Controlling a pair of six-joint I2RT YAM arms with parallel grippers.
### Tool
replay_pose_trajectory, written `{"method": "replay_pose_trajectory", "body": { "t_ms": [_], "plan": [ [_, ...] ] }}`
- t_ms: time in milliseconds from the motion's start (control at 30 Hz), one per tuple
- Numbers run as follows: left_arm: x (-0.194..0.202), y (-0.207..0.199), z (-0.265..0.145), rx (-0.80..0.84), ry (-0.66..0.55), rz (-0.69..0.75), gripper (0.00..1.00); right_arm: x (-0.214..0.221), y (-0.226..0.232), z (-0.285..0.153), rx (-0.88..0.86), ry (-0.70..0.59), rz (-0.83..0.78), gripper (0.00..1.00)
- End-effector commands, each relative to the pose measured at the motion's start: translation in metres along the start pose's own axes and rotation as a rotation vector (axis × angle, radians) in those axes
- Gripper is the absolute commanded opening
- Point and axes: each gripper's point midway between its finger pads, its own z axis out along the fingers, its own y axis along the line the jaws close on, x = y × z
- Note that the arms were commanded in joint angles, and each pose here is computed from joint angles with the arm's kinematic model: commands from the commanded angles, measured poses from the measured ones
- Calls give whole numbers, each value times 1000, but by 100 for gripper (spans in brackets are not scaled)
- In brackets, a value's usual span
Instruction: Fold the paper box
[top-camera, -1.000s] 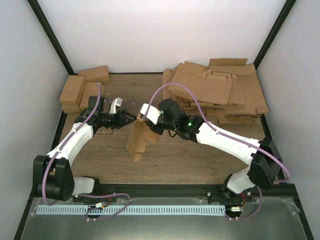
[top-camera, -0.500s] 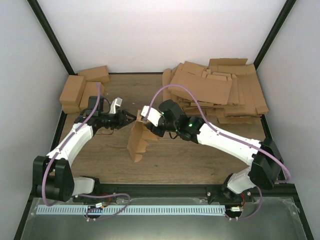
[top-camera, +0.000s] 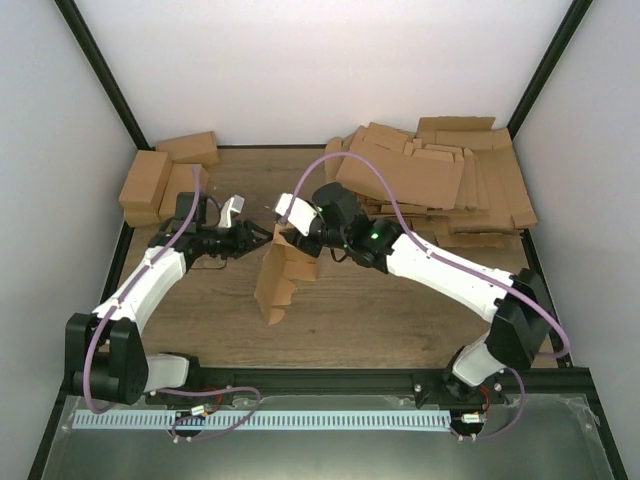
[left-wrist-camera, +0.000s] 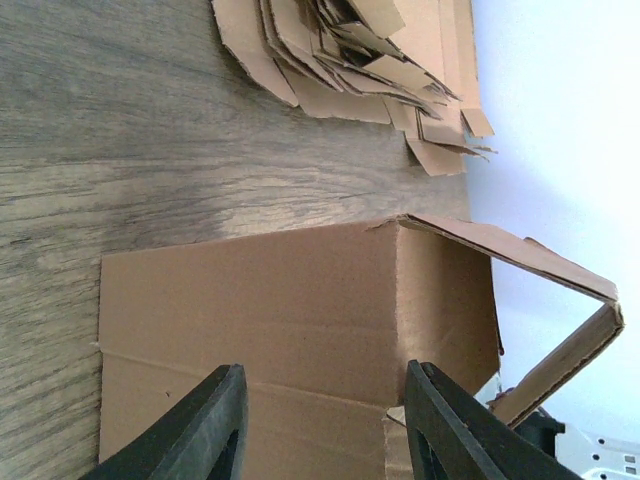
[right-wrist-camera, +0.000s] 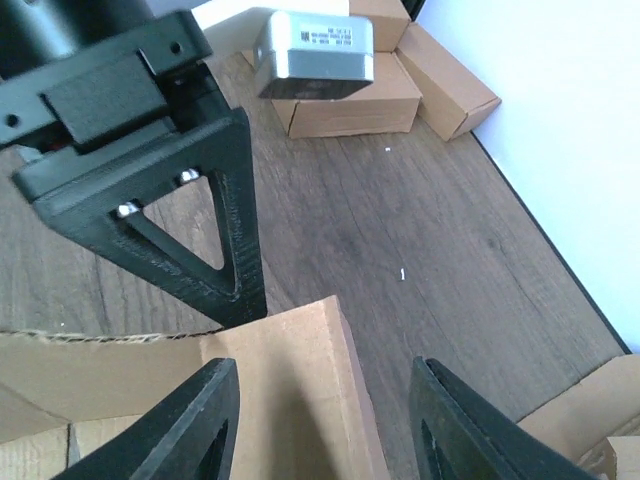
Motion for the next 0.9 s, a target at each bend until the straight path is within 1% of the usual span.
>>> {"method": "replay_pose_trajectory", "body": {
  "t_ms": [0,100,167,333,500,633,733,867],
  "plan": [
    [3,-5,-3,16,1,15,46,5,-5,12,3,59,-10,48],
    [3,-5,-3,18,1,17,46,18,4,15,-34,100,-13,45],
    [4,-5,-2,19,3,16,46,23,11,14,-61,106,-14,42],
    [2,-5,-2,22,1,16,46,40,23,14,-87,132,-22,38],
    [0,-8,-5,16,-11,19,46,55,23,21,-32,198,-49,38],
    [-10,-21,-19,-7,-70,49,53,60,18,24,38,224,-93,39],
    [-14,-26,-27,-14,-102,60,56,59,15,25,91,217,-144,40],
    [-7,-15,-19,-19,-77,35,56,50,16,26,142,175,-229,41]
  ]
}}
